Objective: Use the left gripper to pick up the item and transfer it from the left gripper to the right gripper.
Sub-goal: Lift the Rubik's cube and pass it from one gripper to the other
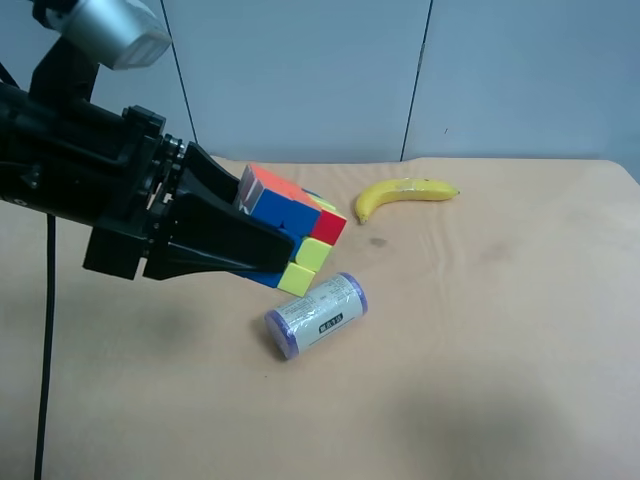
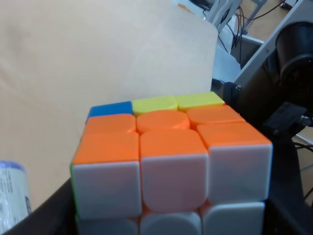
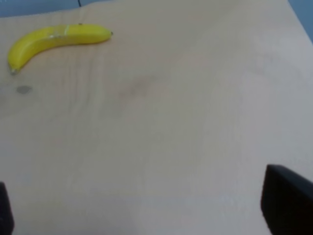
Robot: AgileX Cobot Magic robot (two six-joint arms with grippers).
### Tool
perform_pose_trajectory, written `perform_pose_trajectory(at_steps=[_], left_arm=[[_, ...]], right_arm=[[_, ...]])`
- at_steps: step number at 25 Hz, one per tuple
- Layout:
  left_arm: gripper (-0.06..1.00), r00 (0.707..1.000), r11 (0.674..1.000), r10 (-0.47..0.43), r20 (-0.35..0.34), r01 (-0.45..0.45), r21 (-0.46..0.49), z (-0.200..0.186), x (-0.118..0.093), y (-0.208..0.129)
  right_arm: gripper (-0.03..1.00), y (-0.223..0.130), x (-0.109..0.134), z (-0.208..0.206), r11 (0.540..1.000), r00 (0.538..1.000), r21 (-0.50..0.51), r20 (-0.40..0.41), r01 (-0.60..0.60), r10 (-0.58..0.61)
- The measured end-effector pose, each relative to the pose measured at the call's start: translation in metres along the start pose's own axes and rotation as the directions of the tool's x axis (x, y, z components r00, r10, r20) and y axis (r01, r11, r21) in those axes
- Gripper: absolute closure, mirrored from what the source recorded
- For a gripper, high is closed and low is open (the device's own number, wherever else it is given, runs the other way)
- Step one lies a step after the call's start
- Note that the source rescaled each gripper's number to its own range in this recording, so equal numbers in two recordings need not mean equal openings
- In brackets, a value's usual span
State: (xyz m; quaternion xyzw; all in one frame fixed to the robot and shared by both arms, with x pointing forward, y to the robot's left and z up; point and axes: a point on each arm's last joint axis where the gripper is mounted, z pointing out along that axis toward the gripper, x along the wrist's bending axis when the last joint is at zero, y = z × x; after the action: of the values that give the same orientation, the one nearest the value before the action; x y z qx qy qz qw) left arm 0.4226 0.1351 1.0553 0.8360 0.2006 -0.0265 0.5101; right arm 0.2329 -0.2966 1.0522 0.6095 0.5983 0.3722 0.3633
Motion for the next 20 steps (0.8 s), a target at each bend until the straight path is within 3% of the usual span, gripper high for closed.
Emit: perform_pose_trajectory(at_steps=[7,14,18,20], left_arm=[[0.94,0.996,0.996,0.091,0.016,-0.091,-0.026,0.0,-0.002,0.002],[0.94,0.991,0.987,0.136,0.018,-0.134,-0.086,0.0,-0.003,0.008],[0.94,0.989,0.981,0.146,0.014,-0.143,-0.134,-0.001,-0.003,0.012],[0.94,0.988,0.976,0.154,0.009,-0.151,-0.157,-0.001,-0.003,0.014]], right_arm=[[-0.03,0.001,0.004,0.001,1.0,0.999,0.009,-0.043,-0.024,0.024],[-0.03,0.048,0.021,0.016,0.98,0.964,0.138,-0.209,-0.141,0.167],[-0.03,0.08,0.034,0.033,0.971,0.914,0.178,-0.345,-0.159,0.213],[-0.03,0.09,0.042,0.042,0.962,0.867,0.204,-0.429,-0.181,0.254]])
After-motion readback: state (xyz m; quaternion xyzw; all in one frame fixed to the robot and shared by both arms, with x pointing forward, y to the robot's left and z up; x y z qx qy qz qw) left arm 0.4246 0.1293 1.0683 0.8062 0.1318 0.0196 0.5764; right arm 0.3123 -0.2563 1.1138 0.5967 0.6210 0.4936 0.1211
